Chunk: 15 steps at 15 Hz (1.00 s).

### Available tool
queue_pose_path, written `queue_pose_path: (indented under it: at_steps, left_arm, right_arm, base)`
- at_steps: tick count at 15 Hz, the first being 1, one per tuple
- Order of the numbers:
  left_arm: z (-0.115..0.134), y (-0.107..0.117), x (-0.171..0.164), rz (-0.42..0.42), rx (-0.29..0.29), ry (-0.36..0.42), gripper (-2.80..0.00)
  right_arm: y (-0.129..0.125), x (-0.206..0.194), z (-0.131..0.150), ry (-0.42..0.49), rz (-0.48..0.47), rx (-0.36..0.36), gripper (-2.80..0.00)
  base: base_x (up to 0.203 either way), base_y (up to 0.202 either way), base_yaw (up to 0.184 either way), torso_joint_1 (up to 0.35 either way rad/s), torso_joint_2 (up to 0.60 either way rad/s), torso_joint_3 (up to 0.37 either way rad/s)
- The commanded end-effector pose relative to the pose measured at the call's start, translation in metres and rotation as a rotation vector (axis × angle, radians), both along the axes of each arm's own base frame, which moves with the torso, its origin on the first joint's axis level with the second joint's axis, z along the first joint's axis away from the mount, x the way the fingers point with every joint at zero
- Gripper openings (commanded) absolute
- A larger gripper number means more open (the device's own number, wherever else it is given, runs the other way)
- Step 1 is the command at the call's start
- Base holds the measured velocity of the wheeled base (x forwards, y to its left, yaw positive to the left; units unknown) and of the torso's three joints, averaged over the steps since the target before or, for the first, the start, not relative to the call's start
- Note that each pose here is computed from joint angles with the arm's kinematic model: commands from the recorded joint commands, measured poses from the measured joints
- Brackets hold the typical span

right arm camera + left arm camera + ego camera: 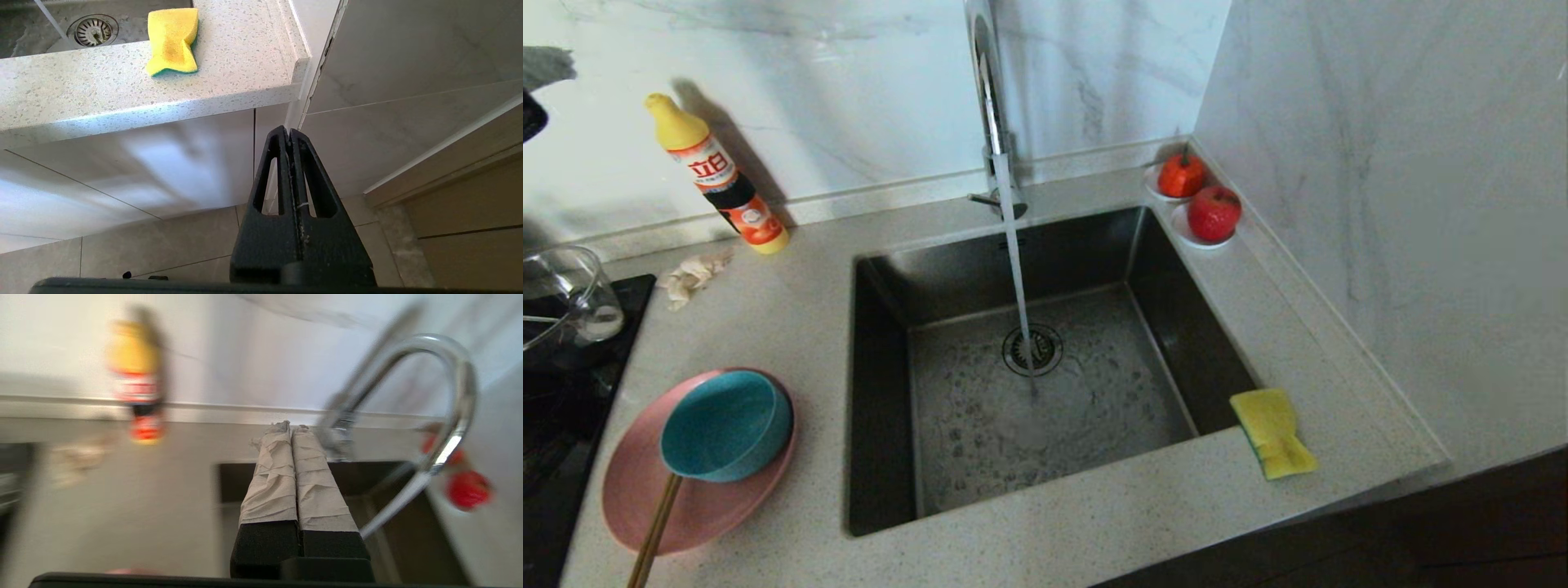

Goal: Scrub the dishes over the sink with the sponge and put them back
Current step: Rinse the chopsticks

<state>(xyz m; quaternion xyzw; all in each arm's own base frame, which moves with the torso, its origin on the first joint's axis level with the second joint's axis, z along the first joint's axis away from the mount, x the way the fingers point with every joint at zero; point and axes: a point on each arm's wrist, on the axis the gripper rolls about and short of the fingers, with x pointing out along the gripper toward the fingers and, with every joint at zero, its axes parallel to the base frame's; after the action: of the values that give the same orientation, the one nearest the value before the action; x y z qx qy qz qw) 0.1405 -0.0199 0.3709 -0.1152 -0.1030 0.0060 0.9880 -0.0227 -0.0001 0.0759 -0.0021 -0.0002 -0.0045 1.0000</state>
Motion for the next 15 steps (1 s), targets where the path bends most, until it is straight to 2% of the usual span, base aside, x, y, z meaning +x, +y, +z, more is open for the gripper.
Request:
queue_pose_path:
  at_steps: [1,4,6,7,8,10,12,14,15]
  left_arm:
    - [-0.007,0.009,-0.041,0.074,-0.009,-0.028,-2.80]
    - [-0.026,0.016,-0.067,0.141,0.006,-0.017,-2.80]
    - [-0.047,0.022,-0.084,0.270,0.026,0.032,-2.80]
    - [-0.059,0.024,-0.096,0.308,0.055,0.069,-2.80]
    - [-0.074,0.026,-0.110,0.330,0.096,0.125,-2.80]
    - [-0.109,0.029,-0.125,0.357,0.188,0.307,-2.80]
    - [-0.133,0.030,-0.125,0.424,0.230,0.464,-2.80]
    - [-0.151,0.030,-0.124,0.438,0.267,0.586,-2.80]
    - [-0.158,0.030,-0.123,0.437,0.275,0.620,-2.80]
  right_arm:
    - [0.000,0.000,0.000,0.000,0.000,0.000,-2.80]
    - [0.000,0.000,0.000,0.000,0.000,0.000,-2.80]
    - [0.000,0.000,0.000,0.000,0.000,0.000,-2.80]
    - [0.000,0.000,0.000,-0.001,0.000,0.000,-2.80]
    - [0.000,0.000,0.000,0.001,0.000,0.000,-2.80]
    - [0.000,0.000,0.000,-0.001,0.000,0.000,-2.80]
    - [0.000,0.000,0.000,-0.001,0.000,0.000,-2.80]
    - [0.000,0.000,0.000,-0.001,0.000,0.000,-2.80]
    - [0.000,0.000,0.000,0.000,0.000,0.000,-2.80]
  base:
    - [0.000,0.000,0.000,0.000,0.00,0.000]
    - [0.000,0.000,0.000,0.000,0.00,0.000]
    - [0.000,0.000,0.000,0.000,0.00,0.000]
    - [0.000,0.000,0.000,0.000,0.00,0.000]
    - [0.000,0.000,0.000,0.000,0.00,0.000]
    - [0.000,0.000,0.000,0.000,0.00,0.000]
    - [0.000,0.000,0.000,0.000,0.00,0.000]
    - [0.000,0.000,0.000,0.000,0.00,0.000]
    - [0.000,0.000,0.000,0.000,0.00,0.000]
